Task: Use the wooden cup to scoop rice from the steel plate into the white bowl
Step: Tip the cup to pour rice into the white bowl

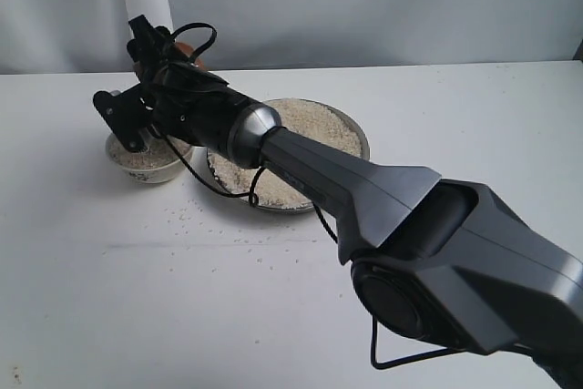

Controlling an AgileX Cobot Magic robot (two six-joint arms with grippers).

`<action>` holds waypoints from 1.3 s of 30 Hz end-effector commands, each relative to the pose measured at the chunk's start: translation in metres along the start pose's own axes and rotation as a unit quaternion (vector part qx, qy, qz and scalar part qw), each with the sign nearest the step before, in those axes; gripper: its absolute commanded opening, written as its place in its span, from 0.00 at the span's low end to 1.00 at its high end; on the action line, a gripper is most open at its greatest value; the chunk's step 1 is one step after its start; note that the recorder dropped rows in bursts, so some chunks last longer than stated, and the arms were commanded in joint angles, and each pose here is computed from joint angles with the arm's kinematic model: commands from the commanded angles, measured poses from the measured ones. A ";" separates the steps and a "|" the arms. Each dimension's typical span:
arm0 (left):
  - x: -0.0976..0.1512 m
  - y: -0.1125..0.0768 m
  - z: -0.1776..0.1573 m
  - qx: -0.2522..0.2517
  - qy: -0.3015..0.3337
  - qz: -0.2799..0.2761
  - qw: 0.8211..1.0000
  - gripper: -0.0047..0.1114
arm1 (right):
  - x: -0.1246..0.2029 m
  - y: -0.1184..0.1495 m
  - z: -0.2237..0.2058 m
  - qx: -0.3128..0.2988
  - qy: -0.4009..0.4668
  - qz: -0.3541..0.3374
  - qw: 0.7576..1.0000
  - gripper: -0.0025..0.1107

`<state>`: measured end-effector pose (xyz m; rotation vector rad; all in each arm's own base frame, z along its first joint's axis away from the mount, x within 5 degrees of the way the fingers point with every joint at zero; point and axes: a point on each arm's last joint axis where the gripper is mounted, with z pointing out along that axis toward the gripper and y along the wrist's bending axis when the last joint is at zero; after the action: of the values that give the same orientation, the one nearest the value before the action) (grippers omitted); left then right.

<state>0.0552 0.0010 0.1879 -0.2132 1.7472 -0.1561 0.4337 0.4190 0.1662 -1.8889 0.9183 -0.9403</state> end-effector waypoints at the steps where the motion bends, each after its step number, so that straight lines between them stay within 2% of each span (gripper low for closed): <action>1: -0.001 -0.001 0.000 0.004 -0.003 -0.003 1.000 0.04 | -0.006 -0.008 -0.004 0.024 -0.013 -0.025 0.999 0.02; 16: -0.001 -0.001 0.000 0.004 -0.003 -0.003 1.000 0.04 | -0.016 -0.009 -0.007 0.028 -0.036 -0.054 0.998 0.02; 22: -0.001 -0.001 0.000 0.004 -0.003 -0.003 1.000 0.04 | -0.002 -0.003 -0.010 -0.044 0.014 -0.039 0.998 0.02; 29: -0.001 -0.001 0.000 0.004 -0.003 -0.003 1.000 0.04 | 0.015 -0.024 -0.034 -0.058 0.038 -0.056 0.996 0.02; 32: -0.001 -0.001 0.000 0.004 -0.003 -0.003 1.000 0.04 | 0.013 -0.020 -0.032 -0.062 0.031 -0.055 0.996 0.02; 39: -0.001 -0.001 0.000 0.004 -0.003 -0.003 1.000 0.04 | 0.008 -0.011 -0.022 -0.040 0.037 -0.117 0.992 0.02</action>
<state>0.0552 0.0010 0.1879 -0.2132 1.7472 -0.1561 0.4192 0.4085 0.1828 -2.0798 0.8669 -1.0769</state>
